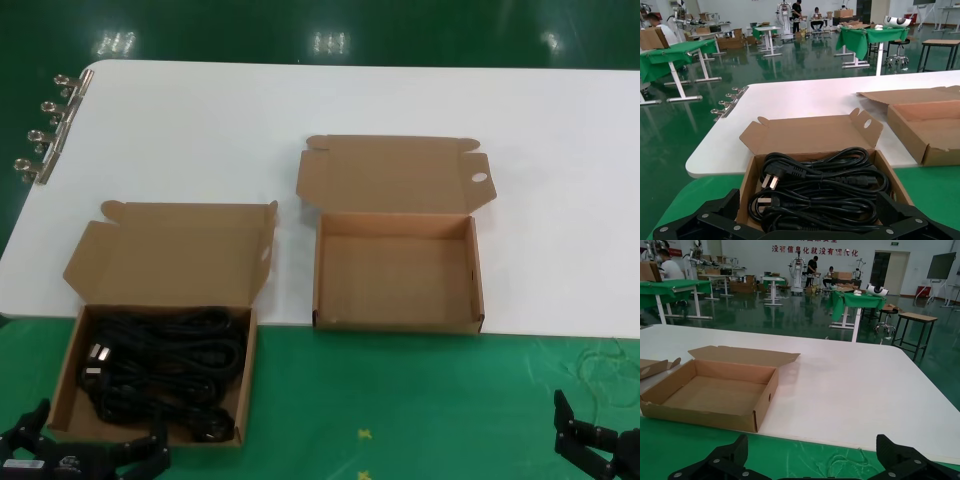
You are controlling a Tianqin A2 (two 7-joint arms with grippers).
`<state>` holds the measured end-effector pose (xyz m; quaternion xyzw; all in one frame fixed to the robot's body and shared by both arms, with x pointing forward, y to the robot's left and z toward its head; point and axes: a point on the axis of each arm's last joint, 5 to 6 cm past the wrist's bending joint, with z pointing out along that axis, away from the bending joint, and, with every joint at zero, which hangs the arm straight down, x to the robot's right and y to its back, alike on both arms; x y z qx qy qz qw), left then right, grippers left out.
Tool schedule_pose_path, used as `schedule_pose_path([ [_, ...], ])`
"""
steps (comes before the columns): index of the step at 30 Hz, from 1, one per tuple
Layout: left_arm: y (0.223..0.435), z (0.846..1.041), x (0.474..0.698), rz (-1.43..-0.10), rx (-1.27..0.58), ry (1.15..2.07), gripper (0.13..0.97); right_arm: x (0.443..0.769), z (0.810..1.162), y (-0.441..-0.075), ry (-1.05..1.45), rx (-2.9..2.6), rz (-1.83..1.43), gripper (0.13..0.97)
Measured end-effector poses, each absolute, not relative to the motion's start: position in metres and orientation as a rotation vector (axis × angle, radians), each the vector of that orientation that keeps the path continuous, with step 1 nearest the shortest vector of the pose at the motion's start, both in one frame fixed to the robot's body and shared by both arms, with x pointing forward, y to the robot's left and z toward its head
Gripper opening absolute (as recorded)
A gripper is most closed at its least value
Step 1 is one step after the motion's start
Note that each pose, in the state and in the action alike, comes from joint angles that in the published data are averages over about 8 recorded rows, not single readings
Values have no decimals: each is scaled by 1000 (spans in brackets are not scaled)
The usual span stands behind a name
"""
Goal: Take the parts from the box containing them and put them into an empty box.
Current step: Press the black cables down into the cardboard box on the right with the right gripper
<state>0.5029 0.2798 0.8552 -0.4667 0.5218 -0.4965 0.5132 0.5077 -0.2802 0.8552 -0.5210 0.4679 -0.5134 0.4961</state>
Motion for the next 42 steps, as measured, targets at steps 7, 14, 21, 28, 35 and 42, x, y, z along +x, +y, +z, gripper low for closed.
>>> schedule_pose_path([
  [7, 280, 855, 503, -1194, -1122, 1255, 966, 508, 855, -280, 1134, -1262, -1244, 874],
  [14, 280, 855, 503, -1194, -1122, 1255, 966, 508, 855, -280, 1134, -1262, -1244, 775],
  [21, 280, 855, 503, -1194, -1122, 1255, 966, 508, 855, -280, 1134, -1262, -1244, 642],
  [28, 280, 855, 503, -1194, -1122, 1255, 966, 508, 855, -280, 1134, -1262, -1244, 531],
  [35, 280, 855, 503, -1194, -1122, 1255, 966, 508, 855, -280, 1134, -1262, -1244, 380],
  [42, 274, 859, 502, -1189, -1092, 1273, 966, 508, 855, -280, 1134, -1262, -1244, 259],
])
